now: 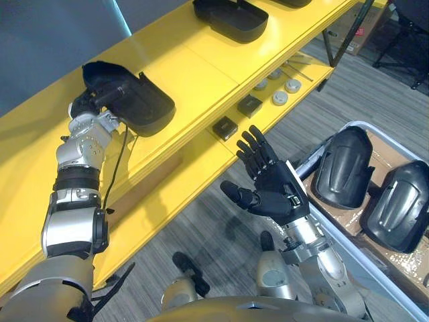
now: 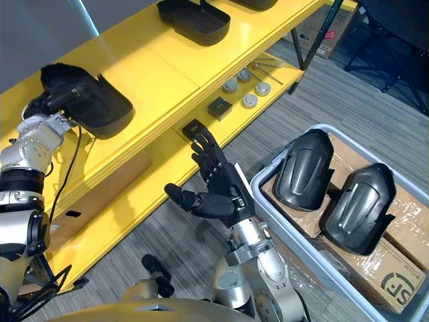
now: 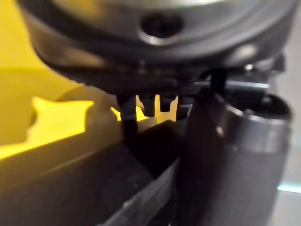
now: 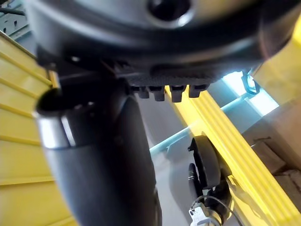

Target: Walk over and take three plastic housings, then place them on the shelf

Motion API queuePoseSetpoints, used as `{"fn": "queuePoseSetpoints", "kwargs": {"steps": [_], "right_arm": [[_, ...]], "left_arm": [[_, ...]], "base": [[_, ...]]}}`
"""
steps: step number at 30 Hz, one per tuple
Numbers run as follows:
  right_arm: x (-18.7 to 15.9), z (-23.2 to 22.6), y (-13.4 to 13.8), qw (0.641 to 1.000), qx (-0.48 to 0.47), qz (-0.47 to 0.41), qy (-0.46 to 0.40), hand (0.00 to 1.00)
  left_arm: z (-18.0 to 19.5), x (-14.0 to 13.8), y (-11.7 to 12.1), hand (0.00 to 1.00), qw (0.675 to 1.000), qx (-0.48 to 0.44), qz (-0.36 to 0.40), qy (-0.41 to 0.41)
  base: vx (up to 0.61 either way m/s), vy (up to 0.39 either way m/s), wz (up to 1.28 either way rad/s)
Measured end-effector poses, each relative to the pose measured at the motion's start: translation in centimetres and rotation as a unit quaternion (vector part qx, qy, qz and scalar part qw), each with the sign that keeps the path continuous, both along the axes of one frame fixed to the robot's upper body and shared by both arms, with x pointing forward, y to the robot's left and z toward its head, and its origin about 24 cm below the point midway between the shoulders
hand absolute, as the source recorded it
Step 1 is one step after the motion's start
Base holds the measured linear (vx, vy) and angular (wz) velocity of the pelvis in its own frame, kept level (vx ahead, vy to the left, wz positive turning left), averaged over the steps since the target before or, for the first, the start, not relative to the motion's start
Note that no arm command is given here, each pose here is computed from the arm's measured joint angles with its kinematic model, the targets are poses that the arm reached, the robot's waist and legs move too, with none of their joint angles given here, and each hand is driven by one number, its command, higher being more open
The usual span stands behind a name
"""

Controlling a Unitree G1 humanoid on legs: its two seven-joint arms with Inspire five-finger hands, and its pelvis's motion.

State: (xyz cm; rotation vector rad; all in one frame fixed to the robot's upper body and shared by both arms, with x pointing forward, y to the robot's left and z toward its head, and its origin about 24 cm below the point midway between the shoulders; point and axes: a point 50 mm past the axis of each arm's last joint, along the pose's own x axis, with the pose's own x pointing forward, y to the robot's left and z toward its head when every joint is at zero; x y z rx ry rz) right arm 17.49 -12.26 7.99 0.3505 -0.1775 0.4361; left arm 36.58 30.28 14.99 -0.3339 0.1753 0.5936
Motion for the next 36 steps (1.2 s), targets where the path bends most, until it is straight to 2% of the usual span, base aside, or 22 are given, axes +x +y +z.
{"fn": "queuePoseSetpoints", "kwargs": {"steps": [3,9,15,23,29,36], "right_arm": [[-0.2,-0.2,0.0,1.000,-0.002,0.001,0.008,1.00],[-0.4,-0.5,0.4,1.000,-0.003,0.019,0.014,1.00],[-0.8,-0.9,0.4,0.999,-0.005,0.022,0.028,1.00],[-1.1,-0.9,0.5,0.998,-0.011,0.051,0.020,1.00],[-1.4,-1.3,1.0,0.996,-0.027,0.081,0.023,1.00],[-1.6,-1.0,1.2,0.994,-0.060,0.086,-0.011,1.00]], "left_arm": [[-1.2,-0.5,0.5,1.00,0.999,0.011,0.009,0.032],[-3.3,-2.1,2.7,1.00,0.981,0.086,0.057,0.165],[-3.4,-3.0,4.0,1.00,0.961,0.139,0.075,0.228],[-2.3,-2.5,3.9,1.00,0.961,0.158,0.079,0.213],[3.4,-1.0,3.4,1.00,0.952,0.244,0.120,0.142],[5.7,-0.1,2.0,1.00,0.947,0.290,0.126,0.061]], "base": [[-0.01,-0.012,-0.08],[0.00,0.000,0.00],[0.00,0.000,0.00],[0.00,-0.001,0.01],[-0.01,-0.003,0.07],[-0.01,-0.012,0.13]]}}
